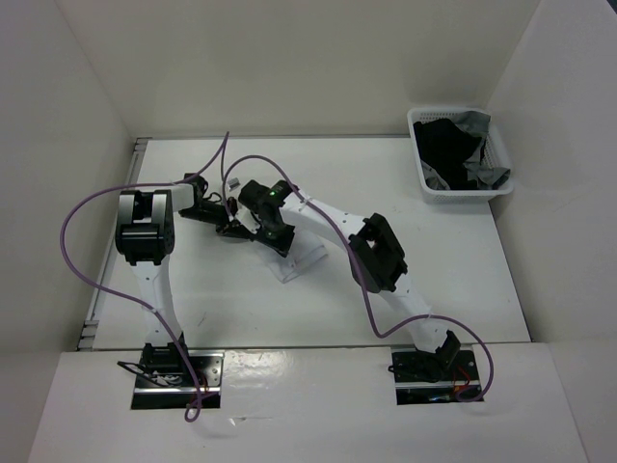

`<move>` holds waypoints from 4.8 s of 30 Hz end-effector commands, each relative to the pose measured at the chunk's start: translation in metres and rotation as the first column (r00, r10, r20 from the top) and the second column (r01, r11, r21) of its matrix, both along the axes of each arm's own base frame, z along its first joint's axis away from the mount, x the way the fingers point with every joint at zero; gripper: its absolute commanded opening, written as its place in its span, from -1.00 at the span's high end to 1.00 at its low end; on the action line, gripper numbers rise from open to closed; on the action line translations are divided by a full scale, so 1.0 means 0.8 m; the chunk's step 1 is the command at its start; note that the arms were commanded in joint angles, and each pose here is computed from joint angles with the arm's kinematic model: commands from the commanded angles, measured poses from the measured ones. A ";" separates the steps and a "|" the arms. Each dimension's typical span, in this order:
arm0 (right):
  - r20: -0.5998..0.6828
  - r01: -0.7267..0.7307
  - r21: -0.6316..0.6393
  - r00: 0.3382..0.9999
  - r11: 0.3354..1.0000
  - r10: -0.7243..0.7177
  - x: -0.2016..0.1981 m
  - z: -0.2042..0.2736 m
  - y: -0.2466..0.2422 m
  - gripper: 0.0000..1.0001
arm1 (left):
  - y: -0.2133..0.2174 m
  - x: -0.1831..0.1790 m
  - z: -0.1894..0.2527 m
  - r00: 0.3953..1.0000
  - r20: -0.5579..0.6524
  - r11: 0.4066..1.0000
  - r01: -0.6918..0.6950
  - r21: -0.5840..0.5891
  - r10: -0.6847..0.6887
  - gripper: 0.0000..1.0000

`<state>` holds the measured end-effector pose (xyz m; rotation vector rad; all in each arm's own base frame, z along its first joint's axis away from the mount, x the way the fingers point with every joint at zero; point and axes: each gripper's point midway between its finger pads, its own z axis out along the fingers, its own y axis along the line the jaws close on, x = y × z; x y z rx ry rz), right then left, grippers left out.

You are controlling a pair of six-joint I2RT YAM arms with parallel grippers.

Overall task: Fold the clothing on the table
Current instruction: Fold the skirt

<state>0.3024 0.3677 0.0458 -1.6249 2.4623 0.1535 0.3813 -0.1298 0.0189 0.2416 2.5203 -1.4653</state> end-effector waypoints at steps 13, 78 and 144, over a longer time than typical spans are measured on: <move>-0.003 -0.017 0.033 1.000 0.999 0.017 -0.007 0.018 0.015 1.00 | -0.007 0.000 -0.006 0.999 0.040 0.999 0.029 0.022 -0.030 1.00; -0.149 -0.232 0.347 0.943 0.909 0.297 -0.082 0.132 0.035 -0.25 | 0.020 0.007 0.017 0.994 0.113 0.995 -0.003 0.101 -0.009 0.30; -0.111 0.438 0.250 0.899 0.863 -0.424 -0.042 0.108 -0.310 -0.30 | -0.046 -0.109 -0.028 0.912 -0.038 0.898 0.394 -0.197 -0.408 -0.94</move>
